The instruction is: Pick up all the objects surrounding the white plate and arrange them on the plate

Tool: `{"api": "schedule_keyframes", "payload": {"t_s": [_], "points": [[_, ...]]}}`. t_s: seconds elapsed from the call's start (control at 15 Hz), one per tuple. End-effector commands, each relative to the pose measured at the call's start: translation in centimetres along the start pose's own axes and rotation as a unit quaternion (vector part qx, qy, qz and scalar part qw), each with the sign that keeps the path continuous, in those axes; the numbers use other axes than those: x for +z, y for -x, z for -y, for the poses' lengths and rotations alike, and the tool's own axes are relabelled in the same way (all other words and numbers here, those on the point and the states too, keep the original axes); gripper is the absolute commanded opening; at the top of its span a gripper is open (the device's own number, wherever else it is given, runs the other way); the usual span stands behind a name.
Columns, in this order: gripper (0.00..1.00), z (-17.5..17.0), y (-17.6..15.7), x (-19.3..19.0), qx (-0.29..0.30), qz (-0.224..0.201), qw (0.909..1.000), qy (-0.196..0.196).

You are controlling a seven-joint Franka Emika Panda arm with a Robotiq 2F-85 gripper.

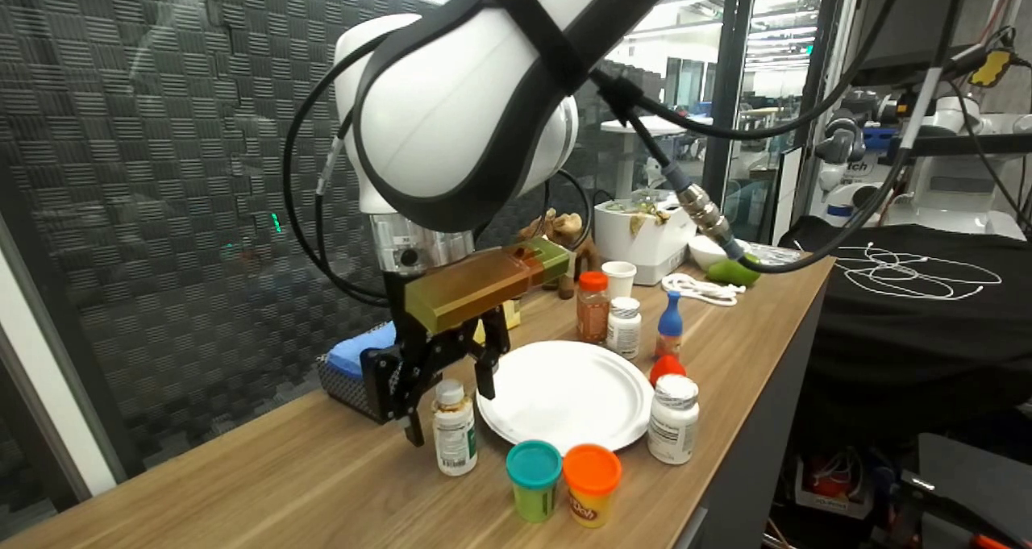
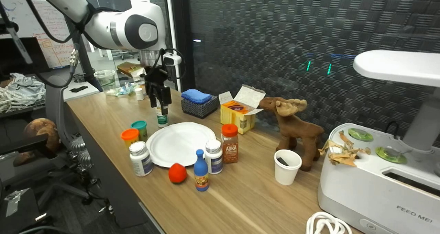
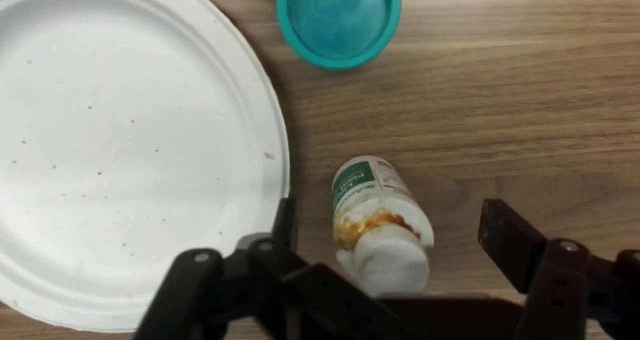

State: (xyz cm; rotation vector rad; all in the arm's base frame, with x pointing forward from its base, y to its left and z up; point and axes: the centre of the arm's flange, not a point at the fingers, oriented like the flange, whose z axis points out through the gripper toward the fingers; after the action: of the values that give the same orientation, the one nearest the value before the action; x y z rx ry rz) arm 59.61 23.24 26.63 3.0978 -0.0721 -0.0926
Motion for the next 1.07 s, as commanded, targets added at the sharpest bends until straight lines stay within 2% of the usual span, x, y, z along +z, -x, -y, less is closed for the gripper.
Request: {"api": "schedule_keyframes", "payload": {"t_s": [0.0,0.33,0.53,0.73,1.0], "points": [[0.63,0.5,0.0,-1.0,0.016,-0.015,0.9997,0.006],[0.23,0.3,0.0,-1.5,0.036,-0.026,0.9988,0.020],[0.21,0.4,0.0,-2.8,0.050,-0.027,0.9982,0.015],[0.21,-0.4,0.0,-6.1,0.078,-0.052,0.9956,0.008],[0.21,-3.6,-0.1,-9.2,0.132,-0.078,0.9881,0.012]]}}
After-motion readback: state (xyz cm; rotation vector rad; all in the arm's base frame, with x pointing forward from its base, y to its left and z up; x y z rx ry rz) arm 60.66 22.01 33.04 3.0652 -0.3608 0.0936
